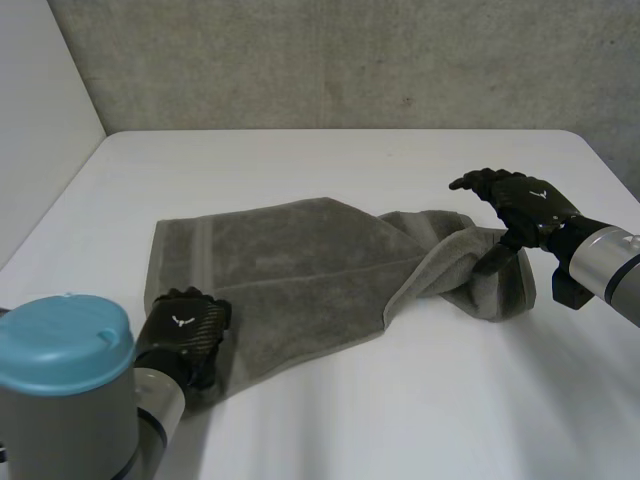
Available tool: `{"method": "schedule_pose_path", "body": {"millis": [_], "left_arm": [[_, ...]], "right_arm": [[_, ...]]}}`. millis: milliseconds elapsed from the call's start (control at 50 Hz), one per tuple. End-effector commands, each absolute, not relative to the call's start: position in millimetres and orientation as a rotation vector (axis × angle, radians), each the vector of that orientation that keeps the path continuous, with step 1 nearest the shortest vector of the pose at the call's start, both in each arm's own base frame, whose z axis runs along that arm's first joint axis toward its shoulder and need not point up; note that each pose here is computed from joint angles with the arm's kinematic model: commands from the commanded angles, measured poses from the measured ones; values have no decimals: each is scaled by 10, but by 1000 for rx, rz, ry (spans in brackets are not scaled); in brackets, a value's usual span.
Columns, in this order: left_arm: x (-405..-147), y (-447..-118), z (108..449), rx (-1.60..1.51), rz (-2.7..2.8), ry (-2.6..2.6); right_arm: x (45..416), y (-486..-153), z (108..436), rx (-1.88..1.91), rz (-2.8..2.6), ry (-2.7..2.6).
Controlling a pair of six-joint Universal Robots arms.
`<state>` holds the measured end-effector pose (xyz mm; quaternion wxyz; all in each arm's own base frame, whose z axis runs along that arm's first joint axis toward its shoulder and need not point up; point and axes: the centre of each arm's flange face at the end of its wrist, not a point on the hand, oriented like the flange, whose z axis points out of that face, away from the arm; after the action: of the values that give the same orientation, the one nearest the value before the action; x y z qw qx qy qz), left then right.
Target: Fold the towel.
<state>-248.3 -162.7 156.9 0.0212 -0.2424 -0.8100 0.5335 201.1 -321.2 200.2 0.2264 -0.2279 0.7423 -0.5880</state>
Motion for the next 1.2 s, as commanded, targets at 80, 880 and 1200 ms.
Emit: {"method": "schedule_pose_path", "body": {"millis": [80, 880, 1200], "left_arm": [[-2349, -1552, 1618, -778, 1698, -2555], [-2227, -1542, 1192, -768, 1551, -2744], [-2256, -1636, 1132, -749, 1575, -2733]], "right_arm": [[2015, -3212, 2003, -636, -1622, 2042], [2024, -3204, 2003, -646, -1618, 2037], [2024, -3204, 2003, -648, -1619, 2037]]}}
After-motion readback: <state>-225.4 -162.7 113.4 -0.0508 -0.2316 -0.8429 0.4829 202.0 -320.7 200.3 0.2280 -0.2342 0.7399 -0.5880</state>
